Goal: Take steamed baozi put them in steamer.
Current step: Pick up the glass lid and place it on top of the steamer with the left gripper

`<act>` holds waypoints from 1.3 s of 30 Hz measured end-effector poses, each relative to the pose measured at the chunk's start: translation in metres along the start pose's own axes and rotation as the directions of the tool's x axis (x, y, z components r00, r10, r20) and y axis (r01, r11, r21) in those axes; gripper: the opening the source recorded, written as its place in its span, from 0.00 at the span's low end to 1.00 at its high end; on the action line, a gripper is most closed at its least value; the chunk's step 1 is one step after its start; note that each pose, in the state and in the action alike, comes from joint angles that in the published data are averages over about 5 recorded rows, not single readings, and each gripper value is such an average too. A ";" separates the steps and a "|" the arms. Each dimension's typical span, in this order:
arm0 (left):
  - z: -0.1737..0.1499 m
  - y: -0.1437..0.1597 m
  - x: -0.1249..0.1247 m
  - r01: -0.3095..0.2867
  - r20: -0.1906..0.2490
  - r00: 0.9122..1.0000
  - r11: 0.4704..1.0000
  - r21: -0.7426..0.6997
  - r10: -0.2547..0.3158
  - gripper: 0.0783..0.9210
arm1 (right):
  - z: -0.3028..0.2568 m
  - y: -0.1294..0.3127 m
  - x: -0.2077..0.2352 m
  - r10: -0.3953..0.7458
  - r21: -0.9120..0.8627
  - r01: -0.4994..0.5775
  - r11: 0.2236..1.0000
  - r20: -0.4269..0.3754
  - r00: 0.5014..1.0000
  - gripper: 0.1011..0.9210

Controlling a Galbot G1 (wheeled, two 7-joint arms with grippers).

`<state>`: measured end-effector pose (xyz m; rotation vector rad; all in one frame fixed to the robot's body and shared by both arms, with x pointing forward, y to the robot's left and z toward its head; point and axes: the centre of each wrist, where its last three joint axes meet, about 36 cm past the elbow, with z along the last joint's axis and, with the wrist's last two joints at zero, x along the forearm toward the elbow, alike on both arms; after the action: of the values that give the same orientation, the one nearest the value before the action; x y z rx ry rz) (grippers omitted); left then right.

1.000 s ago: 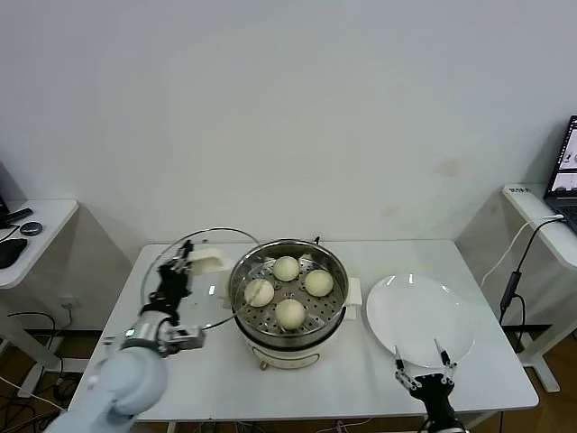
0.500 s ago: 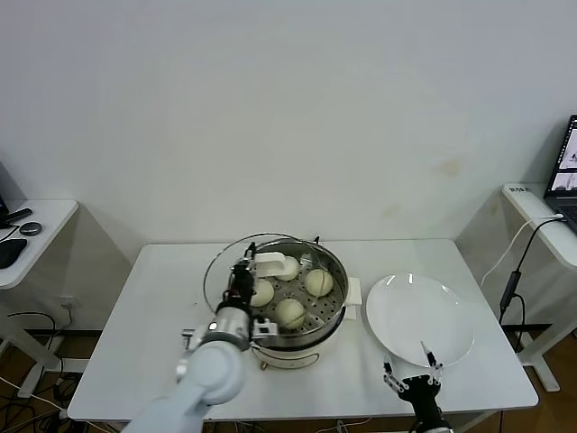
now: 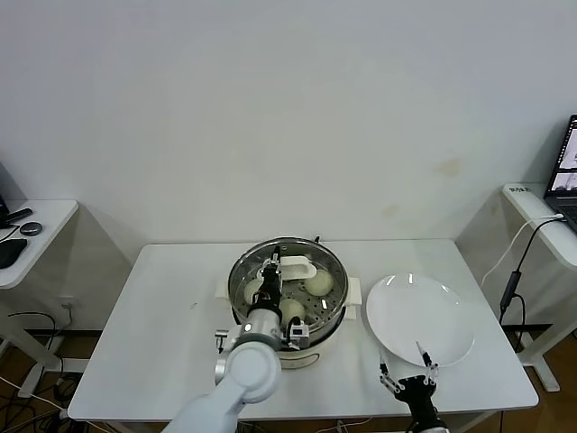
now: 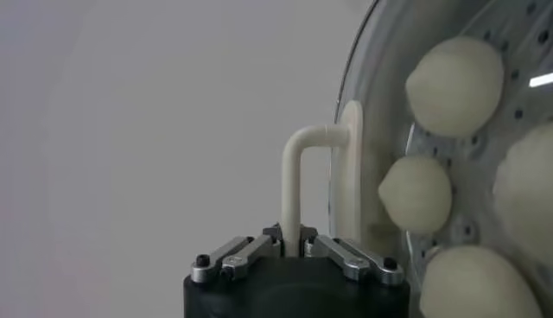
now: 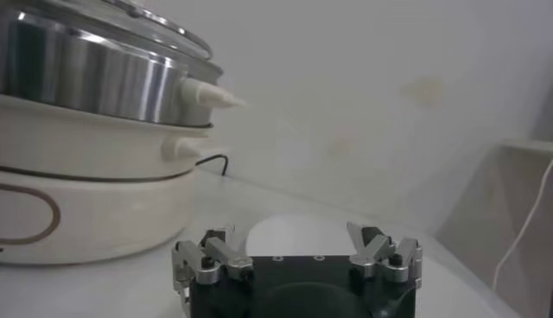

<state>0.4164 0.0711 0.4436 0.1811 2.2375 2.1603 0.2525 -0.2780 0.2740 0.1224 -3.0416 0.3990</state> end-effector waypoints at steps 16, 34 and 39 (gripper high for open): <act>-0.010 -0.011 0.000 0.005 -0.012 1.000 1.000 -0.019 -0.006 0.11 | 0.004 -0.001 0.000 -0.014 0.003 0.014 1.000 -0.004 1.000 0.88; -0.008 -0.017 0.004 0.003 -0.027 1.000 1.000 -0.001 -0.003 0.24 | 0.003 0.000 -0.001 -0.021 0.003 0.021 1.000 -0.005 1.000 0.88; -0.002 -0.015 0.009 0.010 -0.016 1.000 1.000 0.028 -0.010 0.42 | 0.002 0.001 -0.001 -0.023 0.002 0.023 1.000 -0.003 1.000 0.88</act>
<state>0.4060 0.0698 0.4296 0.1536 2.2729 2.1345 0.2529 -0.2775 0.2718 0.1571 -3.0336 0.4008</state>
